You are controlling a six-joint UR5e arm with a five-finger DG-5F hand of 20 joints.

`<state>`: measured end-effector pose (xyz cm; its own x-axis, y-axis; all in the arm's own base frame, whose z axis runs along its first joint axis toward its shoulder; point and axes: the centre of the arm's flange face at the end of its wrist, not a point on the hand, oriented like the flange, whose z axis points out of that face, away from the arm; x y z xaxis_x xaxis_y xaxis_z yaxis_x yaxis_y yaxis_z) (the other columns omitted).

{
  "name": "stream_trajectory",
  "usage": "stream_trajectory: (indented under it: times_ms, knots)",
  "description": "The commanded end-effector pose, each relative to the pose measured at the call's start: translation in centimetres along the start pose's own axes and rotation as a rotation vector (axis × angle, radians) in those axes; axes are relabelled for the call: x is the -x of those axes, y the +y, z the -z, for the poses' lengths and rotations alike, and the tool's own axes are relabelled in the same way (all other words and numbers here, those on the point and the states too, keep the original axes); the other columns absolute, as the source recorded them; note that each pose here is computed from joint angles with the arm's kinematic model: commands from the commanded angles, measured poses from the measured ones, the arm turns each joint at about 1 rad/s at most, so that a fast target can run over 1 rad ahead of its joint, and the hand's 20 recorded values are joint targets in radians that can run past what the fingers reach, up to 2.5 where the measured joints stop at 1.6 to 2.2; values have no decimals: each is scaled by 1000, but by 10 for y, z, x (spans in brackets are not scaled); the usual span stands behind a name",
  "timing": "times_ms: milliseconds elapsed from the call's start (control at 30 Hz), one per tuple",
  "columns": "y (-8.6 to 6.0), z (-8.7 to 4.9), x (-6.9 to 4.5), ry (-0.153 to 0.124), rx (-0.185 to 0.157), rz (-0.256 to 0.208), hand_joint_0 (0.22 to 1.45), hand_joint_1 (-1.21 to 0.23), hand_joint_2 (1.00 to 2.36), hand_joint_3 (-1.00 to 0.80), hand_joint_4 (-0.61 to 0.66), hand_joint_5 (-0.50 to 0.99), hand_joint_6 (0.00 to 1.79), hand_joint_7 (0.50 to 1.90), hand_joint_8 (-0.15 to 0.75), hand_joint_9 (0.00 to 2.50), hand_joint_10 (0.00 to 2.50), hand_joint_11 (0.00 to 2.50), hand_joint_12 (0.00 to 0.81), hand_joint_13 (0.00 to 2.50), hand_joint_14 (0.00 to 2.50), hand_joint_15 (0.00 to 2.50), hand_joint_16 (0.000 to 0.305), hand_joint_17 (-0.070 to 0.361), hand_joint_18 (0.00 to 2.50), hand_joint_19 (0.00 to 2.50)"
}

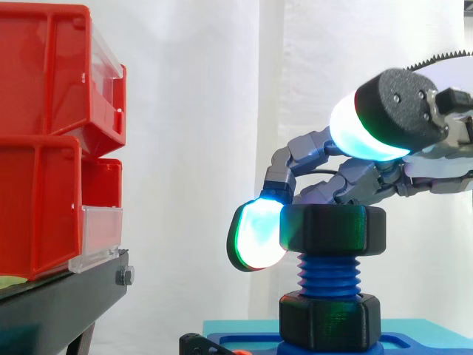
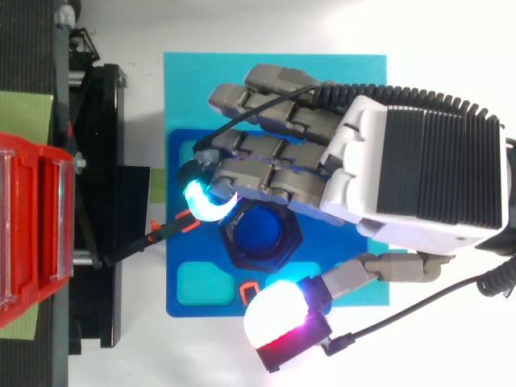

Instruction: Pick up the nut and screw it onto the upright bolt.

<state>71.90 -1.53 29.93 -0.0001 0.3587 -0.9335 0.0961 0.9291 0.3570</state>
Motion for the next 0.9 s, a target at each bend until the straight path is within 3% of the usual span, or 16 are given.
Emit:
stream_trajectory:
  times_ms: [0, 533, 867]
  knots:
    - [-2, 0, 1, 0, -2, 0, 452, -228, 1000, -500, 202, -36, 502, 1256, 287, 609, 0, 8, 372, 298, 0, 0, 61, 138, 186, 127]
    - [-11, -1, 4, 0, -6, 2, 460, -313, 1000, -500, 122, 13, 501, 1329, 276, 797, 0, 35, 356, 403, 0, 0, 57, 129, 262, 120]
    - [-15, -1, 5, 10, 15, 3, 457, -315, 1000, -500, 73, 37, 501, 1318, 254, 916, 0, 31, 349, 475, 0, 0, 55, 124, 316, 126]
